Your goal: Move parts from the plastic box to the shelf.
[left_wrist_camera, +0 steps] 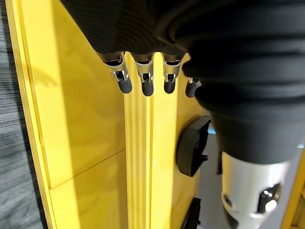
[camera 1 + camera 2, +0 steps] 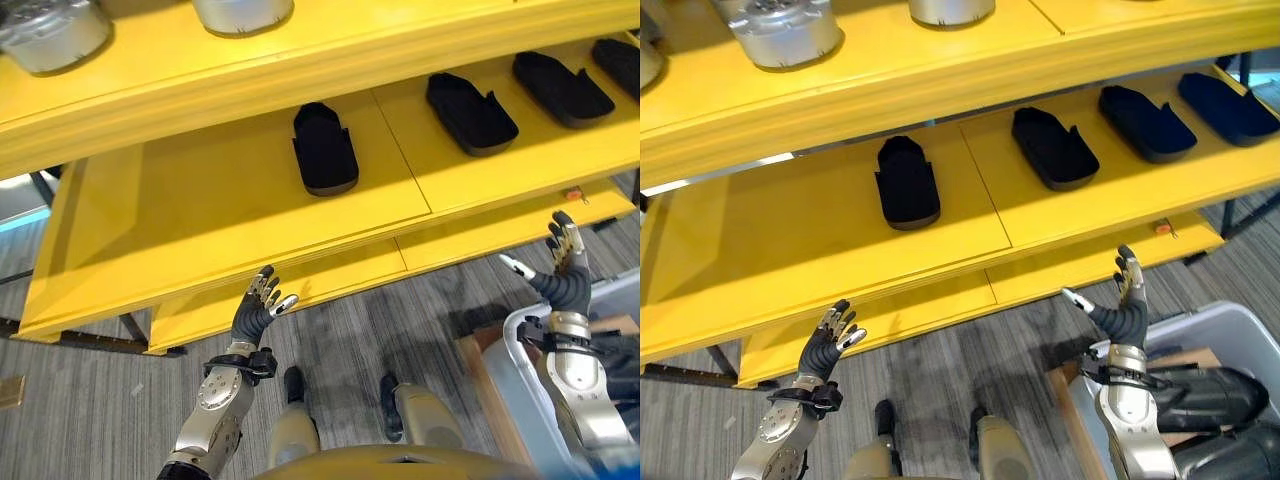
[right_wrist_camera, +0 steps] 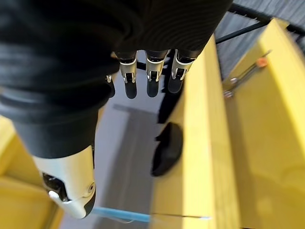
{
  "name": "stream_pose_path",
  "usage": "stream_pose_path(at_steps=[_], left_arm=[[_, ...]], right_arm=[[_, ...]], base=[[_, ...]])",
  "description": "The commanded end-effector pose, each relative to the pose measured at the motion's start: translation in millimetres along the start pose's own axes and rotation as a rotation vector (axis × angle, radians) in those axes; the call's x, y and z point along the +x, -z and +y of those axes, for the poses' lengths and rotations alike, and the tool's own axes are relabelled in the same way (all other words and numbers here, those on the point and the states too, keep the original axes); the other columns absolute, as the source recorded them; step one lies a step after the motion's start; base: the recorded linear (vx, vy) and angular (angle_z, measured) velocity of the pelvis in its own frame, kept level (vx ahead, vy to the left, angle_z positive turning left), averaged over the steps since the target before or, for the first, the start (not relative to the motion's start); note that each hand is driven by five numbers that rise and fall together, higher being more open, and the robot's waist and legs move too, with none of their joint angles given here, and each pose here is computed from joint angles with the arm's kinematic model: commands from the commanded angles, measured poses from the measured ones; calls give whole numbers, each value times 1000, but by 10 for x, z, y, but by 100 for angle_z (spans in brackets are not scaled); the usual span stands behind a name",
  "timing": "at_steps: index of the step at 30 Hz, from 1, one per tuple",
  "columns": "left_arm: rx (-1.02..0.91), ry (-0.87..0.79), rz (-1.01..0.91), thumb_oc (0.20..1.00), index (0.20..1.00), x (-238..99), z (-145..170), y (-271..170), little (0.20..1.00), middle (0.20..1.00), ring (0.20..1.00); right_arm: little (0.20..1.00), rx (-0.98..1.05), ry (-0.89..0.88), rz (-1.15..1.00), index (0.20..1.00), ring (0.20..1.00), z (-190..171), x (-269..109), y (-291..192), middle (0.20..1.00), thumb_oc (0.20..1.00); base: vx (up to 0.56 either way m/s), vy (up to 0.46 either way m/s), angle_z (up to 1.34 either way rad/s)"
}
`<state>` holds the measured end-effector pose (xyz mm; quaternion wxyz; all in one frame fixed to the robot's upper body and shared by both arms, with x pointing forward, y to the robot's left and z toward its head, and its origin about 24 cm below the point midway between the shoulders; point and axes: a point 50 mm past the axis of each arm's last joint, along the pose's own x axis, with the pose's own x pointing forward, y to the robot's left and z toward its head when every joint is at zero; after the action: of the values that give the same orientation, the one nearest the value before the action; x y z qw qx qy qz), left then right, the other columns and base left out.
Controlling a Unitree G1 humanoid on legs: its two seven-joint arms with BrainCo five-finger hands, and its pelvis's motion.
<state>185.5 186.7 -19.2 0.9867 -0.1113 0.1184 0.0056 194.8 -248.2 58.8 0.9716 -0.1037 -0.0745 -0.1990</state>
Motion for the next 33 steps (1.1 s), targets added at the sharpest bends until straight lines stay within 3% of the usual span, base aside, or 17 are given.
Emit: stream_pose_path(at_steps=[1, 10, 22, 33], left_arm=[[52, -2, -97, 1000, 1000, 25, 69, -193, 1000, 1000, 1000], [70, -33, -58, 1000, 1000, -63, 181, -137, 1000, 1000, 1000], [74, -13, -34, 1000, 1000, -85, 144, -86, 1000, 1000, 1000], [36, -133, -21, 1000, 1000, -134, 308, -47, 1000, 1000, 1000]], right_arm=[[1000, 38, -10, -117, 1000, 1000, 72, 98, -213, 1000, 1000], [1000, 179, -172, -30, 1000, 1000, 476, 80, -135, 1000, 1000], [1000, 256, -246, -6, 1000, 1000, 627, -3, -152, 1000, 1000], [1000, 263, -287, 8, 1000, 1000, 833, 31, -162, 1000, 1000]], base=[[146, 6, -64], [53, 78, -88], [-3, 60, -42], [0, -50, -101]])
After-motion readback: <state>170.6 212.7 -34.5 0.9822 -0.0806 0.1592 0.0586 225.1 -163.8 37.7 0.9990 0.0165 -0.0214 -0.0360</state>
